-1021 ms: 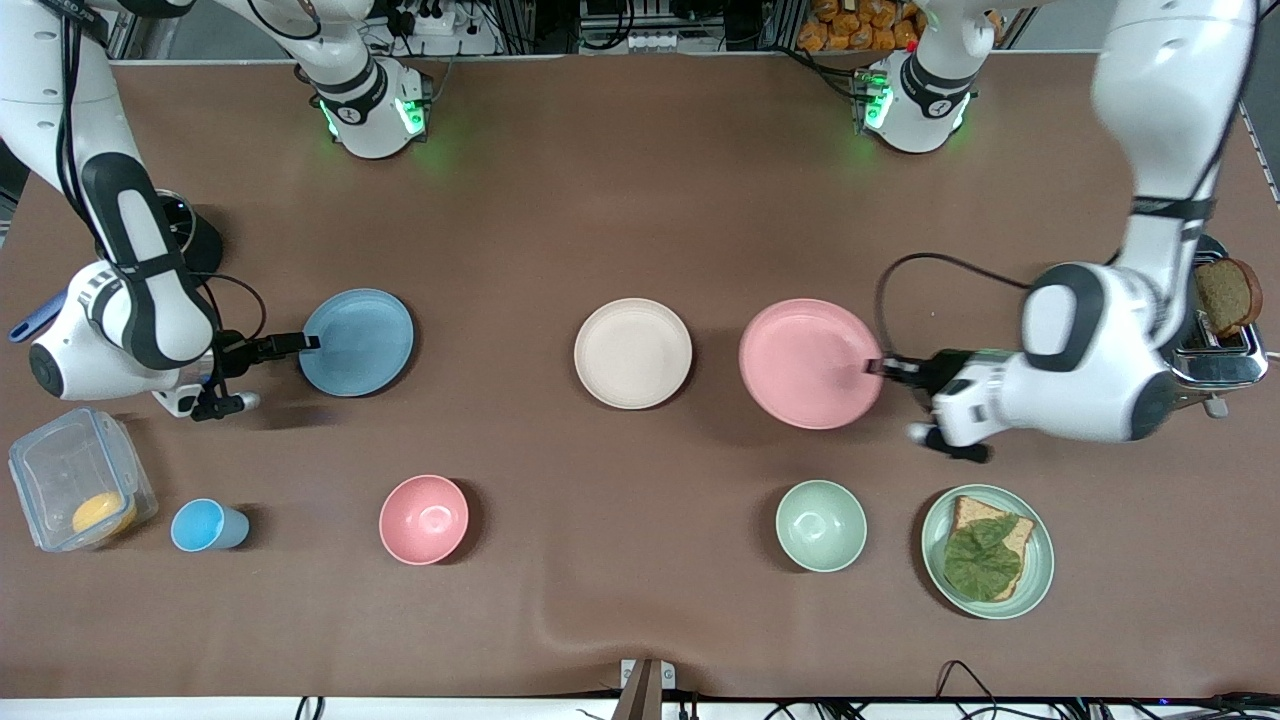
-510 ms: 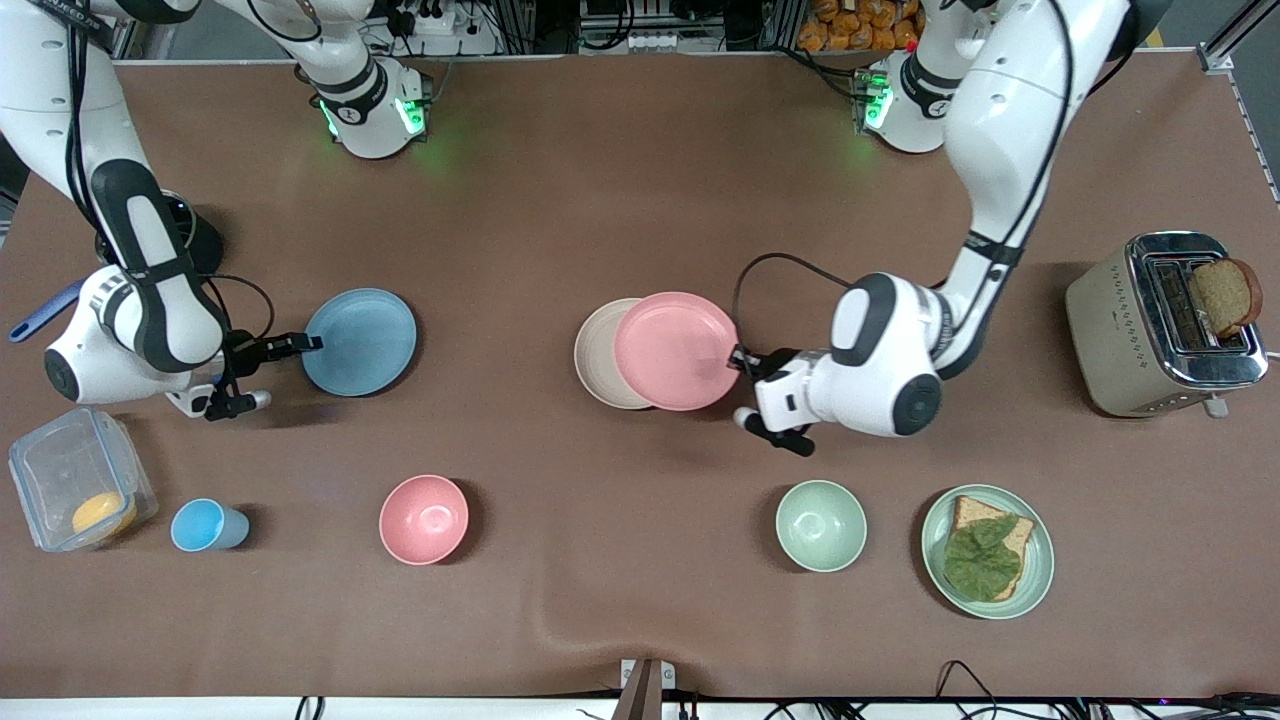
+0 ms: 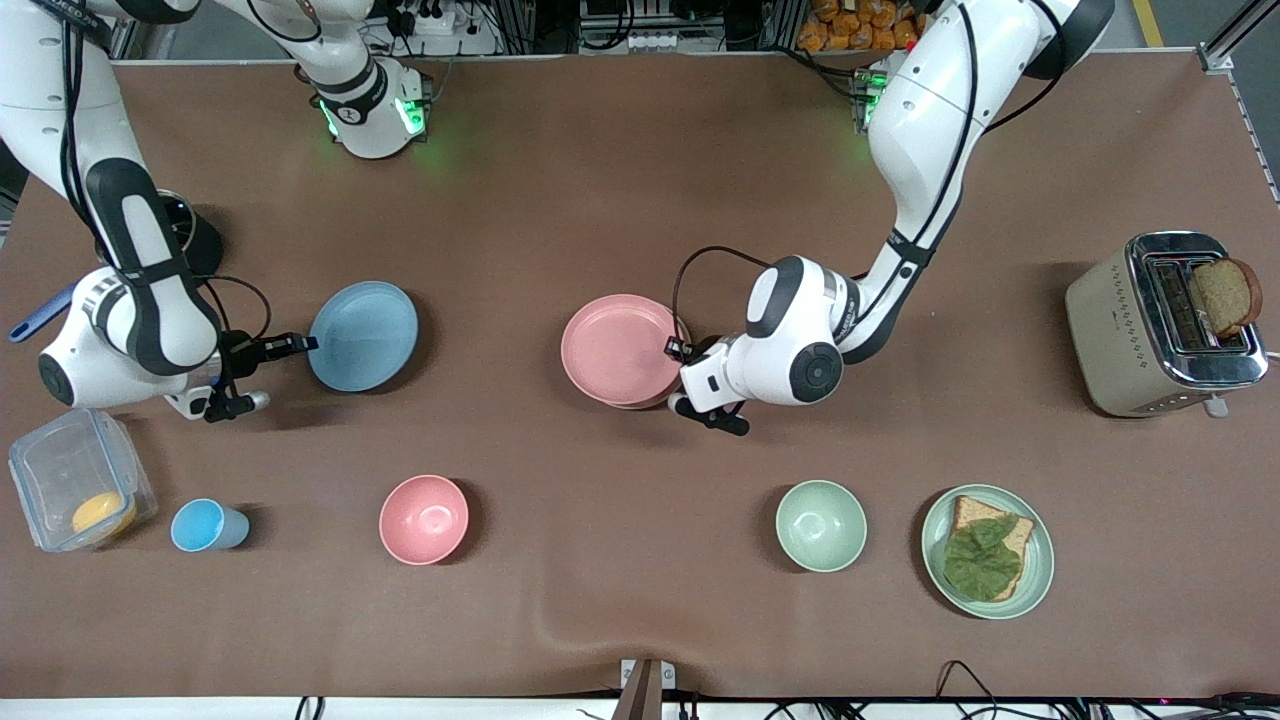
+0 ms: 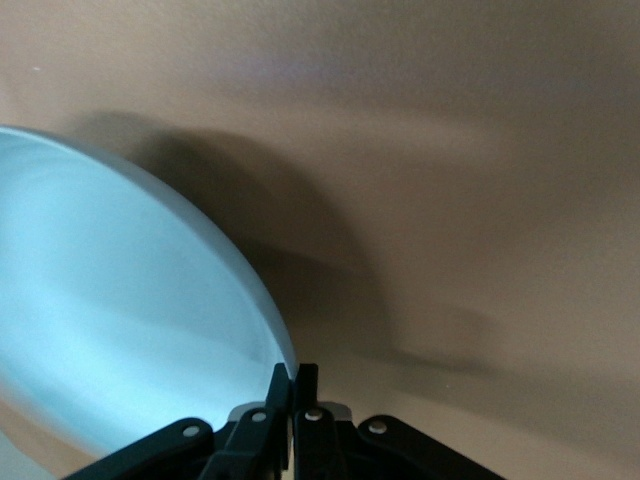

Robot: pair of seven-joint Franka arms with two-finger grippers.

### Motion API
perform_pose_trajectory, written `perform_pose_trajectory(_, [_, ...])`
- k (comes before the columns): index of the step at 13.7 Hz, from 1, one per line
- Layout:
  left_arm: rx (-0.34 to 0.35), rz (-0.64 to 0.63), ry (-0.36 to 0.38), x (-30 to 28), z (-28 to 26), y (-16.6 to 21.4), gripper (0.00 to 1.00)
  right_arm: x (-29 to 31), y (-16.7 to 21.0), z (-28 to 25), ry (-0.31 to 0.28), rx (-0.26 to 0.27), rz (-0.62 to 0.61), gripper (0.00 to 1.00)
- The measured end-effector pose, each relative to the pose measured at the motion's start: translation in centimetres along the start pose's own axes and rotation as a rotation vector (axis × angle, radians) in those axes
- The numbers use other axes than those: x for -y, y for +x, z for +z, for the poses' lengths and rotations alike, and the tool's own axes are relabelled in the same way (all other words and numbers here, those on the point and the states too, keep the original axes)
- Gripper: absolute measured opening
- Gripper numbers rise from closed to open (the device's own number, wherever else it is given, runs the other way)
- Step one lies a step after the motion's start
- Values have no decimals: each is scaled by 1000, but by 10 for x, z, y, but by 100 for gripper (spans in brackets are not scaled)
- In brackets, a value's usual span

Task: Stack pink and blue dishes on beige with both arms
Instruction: 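Place the pink plate on the beige plate with the left gripper, then carry the blue plate with the right gripper while the left gripper retracts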

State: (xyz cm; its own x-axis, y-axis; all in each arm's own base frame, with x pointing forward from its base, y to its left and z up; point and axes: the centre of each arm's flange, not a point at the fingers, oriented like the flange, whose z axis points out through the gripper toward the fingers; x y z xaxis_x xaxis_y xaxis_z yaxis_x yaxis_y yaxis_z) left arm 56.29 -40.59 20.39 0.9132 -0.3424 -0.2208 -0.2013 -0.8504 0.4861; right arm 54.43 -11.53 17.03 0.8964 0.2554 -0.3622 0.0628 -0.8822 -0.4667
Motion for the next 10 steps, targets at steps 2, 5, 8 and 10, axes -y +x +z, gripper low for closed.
perform_pose_trajectory(2, [-13, 32, 47, 2, -7, 3, 31, 2, 1, -4, 3, 1, -4, 4])
perform_pose_trajectory(5, [-58, 84, 119, 3, -35, 10, 63, 4, 3, -10, 10, 2, -9, 4])
perform_pose_trajectory(8, [-106, 125, 220, 12, -105, 9, 95, 19, 8, -18, 72, 3, -10, 4])
perform_pose_trajectory(10, [-136, 154, 340, 24, -161, 0, 100, 44, 21, -18, 97, 6, 21, 4])
